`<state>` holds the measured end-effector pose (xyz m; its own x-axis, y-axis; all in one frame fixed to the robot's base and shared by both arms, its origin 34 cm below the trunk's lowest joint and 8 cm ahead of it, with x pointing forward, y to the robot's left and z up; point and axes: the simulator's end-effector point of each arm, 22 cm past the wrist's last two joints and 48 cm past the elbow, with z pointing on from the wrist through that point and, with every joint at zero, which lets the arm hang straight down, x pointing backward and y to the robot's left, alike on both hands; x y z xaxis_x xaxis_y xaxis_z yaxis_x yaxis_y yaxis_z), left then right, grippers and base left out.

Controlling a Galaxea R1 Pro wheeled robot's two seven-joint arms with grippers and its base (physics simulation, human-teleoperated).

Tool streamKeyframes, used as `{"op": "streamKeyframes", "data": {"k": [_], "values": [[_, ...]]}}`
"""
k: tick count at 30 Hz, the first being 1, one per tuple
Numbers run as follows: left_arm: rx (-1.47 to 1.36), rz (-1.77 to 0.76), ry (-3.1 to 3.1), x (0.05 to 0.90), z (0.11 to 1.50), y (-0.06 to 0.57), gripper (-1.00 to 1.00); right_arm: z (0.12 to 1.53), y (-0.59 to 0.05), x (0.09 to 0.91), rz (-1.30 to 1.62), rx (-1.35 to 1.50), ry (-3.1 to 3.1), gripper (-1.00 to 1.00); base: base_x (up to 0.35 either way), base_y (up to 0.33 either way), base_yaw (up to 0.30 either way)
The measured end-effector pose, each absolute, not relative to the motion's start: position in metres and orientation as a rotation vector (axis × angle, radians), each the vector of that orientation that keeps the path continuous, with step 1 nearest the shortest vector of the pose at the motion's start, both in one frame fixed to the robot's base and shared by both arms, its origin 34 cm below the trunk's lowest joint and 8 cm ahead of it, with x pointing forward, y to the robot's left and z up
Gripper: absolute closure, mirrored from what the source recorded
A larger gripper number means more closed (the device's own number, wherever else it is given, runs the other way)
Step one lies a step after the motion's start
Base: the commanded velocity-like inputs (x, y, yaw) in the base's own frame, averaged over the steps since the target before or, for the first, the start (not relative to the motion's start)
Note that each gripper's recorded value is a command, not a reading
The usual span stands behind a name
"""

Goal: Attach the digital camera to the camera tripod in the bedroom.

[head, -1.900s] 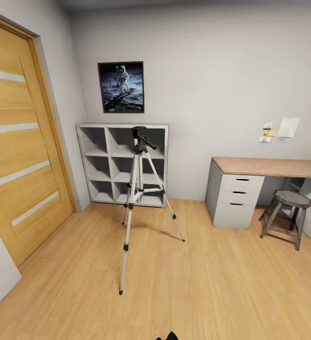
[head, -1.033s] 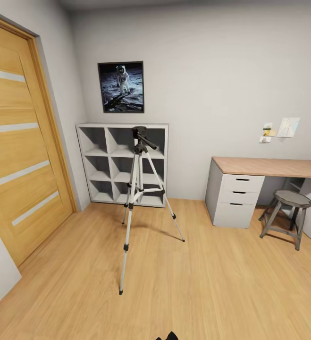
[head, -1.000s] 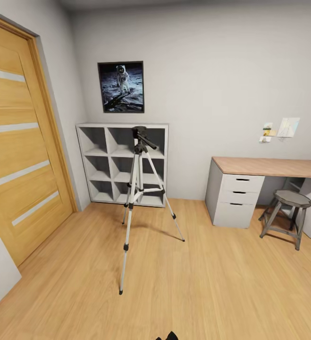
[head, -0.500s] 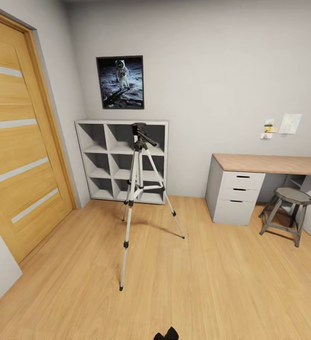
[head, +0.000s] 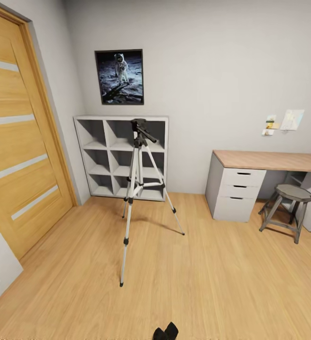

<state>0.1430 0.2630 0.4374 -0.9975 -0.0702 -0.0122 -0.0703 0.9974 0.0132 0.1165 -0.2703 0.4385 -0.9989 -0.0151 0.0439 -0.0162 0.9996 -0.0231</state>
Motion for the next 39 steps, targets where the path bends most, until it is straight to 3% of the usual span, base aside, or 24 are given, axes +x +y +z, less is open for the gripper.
{"op": "streamKeyframes", "data": {"k": [39], "values": [[-0.125,0.008,3.149,0.1346,0.4373,0.2554,-1.0,0.4391,-0.2691,0.1084,0.033,0.026,-3.076,-1.0,0.0,0.0,0.0]]}}
